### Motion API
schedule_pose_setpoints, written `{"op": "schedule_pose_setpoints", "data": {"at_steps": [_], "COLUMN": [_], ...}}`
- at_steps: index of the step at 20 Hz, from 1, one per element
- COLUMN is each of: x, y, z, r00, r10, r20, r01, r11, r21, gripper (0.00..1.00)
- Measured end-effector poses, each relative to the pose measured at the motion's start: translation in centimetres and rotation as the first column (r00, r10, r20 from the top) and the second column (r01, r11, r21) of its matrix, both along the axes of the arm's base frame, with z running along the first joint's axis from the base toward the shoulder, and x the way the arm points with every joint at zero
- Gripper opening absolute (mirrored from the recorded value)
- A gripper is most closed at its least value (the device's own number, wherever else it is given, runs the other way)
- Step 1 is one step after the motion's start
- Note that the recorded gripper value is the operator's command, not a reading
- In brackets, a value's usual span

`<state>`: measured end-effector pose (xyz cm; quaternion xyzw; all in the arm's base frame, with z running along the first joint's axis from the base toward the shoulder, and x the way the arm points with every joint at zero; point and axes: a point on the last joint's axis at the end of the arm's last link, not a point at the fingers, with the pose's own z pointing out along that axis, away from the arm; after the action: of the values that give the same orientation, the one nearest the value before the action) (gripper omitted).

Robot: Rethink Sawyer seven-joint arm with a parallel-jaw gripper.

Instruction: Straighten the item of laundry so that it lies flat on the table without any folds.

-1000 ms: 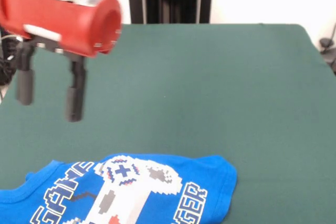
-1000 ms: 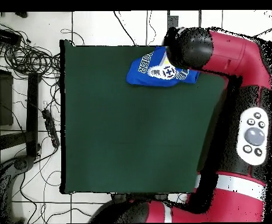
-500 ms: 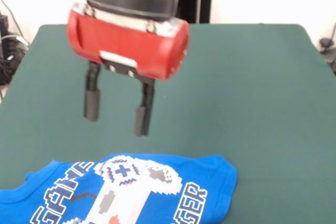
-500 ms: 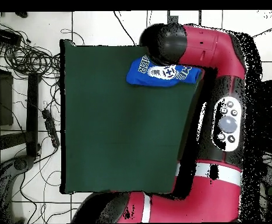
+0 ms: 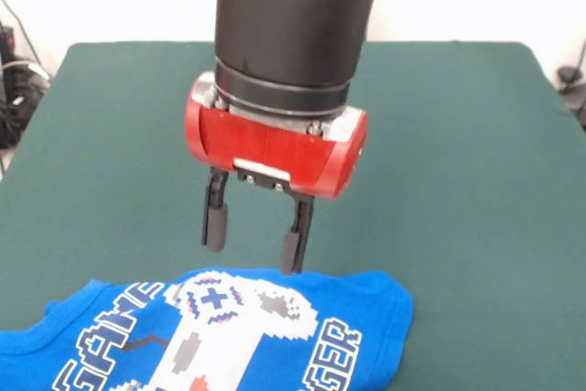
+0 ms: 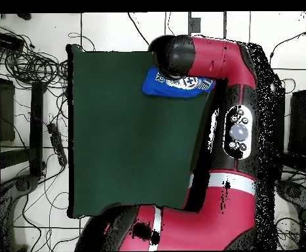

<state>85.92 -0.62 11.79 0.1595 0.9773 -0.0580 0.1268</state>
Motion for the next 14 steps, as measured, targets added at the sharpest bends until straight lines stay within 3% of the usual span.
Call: {"op": "schedule_pose_setpoints", "data": {"at_steps": [5, 14], "x": [-0.4, -0.4], "y": [0.1, 0.2], "z": [-1.4, -1.7], "r00": [1.000, 1.000], "r10": [0.000, -0.004], "r20": [-0.018, -0.022], "r01": [0.000, 0.004], "r11": [1.000, 1.000], "r21": [0.003, 0.011], "gripper": [1.00, 1.00]}}
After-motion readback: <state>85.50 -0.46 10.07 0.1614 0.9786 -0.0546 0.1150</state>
